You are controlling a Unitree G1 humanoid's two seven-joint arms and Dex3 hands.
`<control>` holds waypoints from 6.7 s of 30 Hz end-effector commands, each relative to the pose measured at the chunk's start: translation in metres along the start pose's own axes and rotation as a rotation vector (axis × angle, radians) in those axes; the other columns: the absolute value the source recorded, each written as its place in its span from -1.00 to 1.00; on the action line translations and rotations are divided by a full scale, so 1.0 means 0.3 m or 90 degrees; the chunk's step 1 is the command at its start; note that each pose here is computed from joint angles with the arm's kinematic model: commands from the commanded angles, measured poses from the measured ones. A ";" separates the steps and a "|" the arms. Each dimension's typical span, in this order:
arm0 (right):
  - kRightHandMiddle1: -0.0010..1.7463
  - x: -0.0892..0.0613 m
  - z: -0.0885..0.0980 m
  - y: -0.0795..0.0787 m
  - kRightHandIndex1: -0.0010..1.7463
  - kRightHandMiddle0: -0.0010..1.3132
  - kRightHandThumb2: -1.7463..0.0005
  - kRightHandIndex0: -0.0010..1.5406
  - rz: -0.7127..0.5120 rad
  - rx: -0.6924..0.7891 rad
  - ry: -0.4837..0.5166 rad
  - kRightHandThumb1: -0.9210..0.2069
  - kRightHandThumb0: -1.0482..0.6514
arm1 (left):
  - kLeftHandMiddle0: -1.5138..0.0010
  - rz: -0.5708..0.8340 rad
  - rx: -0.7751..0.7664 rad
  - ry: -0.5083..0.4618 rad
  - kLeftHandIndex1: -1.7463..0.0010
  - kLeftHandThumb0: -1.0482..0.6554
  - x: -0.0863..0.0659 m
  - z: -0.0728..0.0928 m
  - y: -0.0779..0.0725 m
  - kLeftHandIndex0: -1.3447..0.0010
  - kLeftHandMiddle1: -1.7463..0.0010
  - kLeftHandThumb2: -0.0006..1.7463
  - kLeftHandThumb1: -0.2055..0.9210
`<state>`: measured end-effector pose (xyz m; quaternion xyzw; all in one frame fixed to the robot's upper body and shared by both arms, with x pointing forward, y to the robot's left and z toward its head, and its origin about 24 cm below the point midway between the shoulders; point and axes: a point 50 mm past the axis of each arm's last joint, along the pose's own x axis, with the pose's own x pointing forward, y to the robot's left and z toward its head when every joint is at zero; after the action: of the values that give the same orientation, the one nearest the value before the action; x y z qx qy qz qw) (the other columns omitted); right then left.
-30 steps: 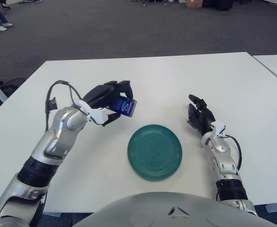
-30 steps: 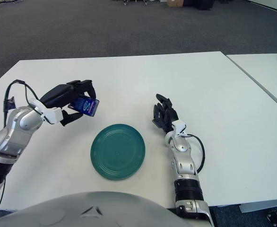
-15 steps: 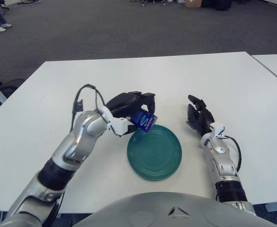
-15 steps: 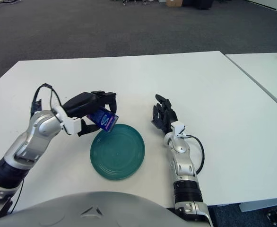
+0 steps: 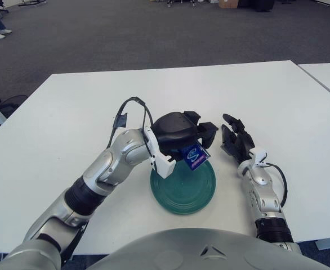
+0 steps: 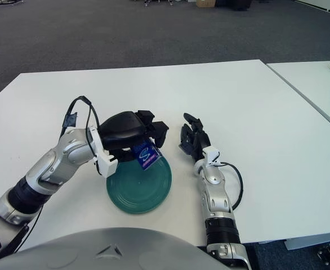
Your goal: Put the gum into the plate.
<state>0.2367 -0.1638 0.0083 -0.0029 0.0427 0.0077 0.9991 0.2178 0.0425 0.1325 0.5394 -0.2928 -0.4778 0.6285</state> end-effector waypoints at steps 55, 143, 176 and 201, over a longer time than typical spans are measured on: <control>-0.47 -0.018 -0.017 -0.019 -1.00 -1.00 -0.01 -0.78 -0.023 -0.021 0.039 -1.00 -0.60 | 0.59 -0.349 -0.029 -0.007 -0.88 0.22 0.061 -0.010 -0.098 0.54 -0.90 -0.10 0.60; -0.46 -0.099 -0.021 0.080 -1.00 -1.00 -0.09 -0.75 0.088 0.041 -0.010 -1.00 -0.53 | 0.98 0.765 -0.888 0.378 0.92 -1.00 -0.313 -0.144 -0.319 0.88 0.99 0.24 1.00; -0.77 -0.113 -0.050 0.070 -1.00 -1.00 -0.10 -0.93 0.114 0.029 0.018 -1.00 -0.53 | 0.75 0.734 -0.919 0.386 0.56 -1.00 -0.263 -0.045 -0.449 1.00 0.97 0.24 1.00; -0.75 -0.120 -0.033 0.063 -1.00 -1.00 -0.17 -0.92 0.036 -0.011 0.027 -1.00 -0.41 | 0.58 0.767 -0.912 0.462 0.30 -0.95 -0.276 -0.046 -0.480 1.00 0.98 0.25 1.00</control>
<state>0.2050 -0.1451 0.0090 -0.0141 0.0342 0.0443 0.9983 0.1567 0.1297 0.0035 -0.0840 0.0510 0.0485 0.9940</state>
